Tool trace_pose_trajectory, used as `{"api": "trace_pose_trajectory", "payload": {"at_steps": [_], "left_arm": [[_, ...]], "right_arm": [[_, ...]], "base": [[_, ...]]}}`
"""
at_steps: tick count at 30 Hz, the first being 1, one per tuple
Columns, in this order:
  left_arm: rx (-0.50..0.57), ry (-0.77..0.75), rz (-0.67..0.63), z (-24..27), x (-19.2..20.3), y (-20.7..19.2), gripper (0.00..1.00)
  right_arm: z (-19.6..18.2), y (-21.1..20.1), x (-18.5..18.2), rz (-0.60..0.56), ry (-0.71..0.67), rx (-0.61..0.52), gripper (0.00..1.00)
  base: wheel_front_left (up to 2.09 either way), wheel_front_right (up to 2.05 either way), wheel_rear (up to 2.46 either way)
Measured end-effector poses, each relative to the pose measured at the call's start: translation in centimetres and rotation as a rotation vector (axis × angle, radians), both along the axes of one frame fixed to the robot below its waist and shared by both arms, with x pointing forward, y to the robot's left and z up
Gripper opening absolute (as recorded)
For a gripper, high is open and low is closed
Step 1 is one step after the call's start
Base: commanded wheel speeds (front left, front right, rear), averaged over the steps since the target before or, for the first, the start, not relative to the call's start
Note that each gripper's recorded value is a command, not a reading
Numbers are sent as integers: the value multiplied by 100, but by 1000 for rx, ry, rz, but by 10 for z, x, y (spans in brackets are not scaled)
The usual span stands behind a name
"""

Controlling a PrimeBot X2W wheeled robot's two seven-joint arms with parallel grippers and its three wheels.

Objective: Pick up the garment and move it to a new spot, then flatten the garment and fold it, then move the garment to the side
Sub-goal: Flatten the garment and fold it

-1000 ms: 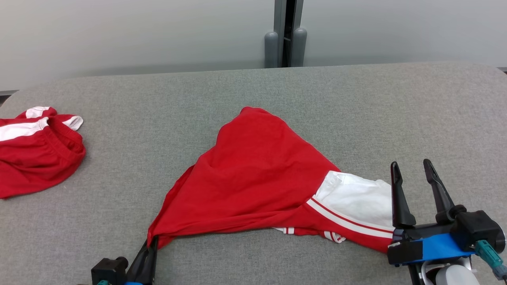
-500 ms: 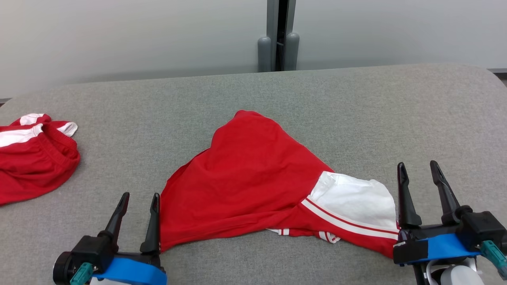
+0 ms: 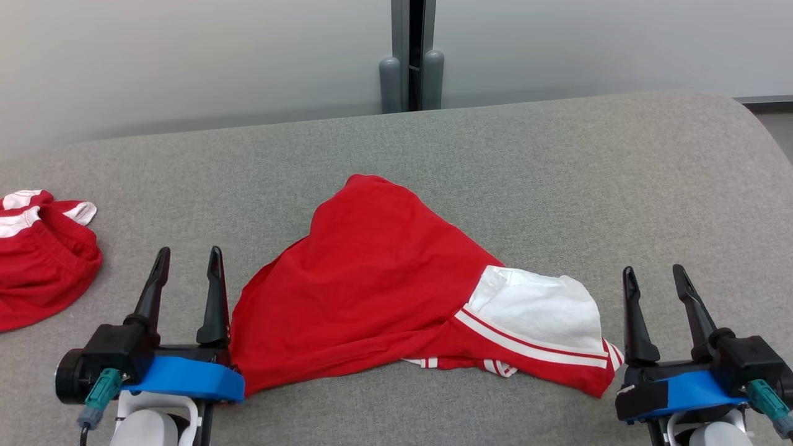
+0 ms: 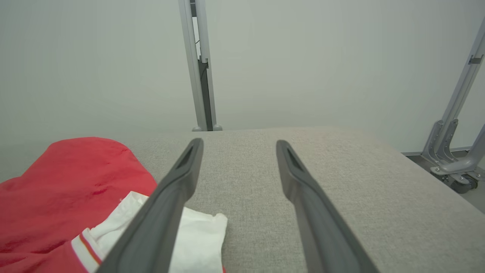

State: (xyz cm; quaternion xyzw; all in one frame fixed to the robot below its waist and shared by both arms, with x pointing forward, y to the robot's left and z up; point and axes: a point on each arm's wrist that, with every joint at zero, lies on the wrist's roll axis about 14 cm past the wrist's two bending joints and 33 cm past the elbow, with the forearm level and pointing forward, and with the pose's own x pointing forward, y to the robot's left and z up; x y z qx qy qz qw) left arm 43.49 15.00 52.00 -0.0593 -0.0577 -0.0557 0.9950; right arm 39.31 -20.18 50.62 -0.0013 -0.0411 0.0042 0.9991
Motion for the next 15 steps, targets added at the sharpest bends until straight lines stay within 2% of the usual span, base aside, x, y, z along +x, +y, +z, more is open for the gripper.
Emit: {"api": "trace_pose_trajectory", "payload": {"at_steps": [11,15], "left_arm": [[33,9,38,-4,2,13,100],[39,20,37,-9,4,14,100]], "right_arm": [[-17,7,13,42,60,-27,100],[-34,13,27,84,145,-55,100]], "base": [[0,0,0],[0,0,0]]}}
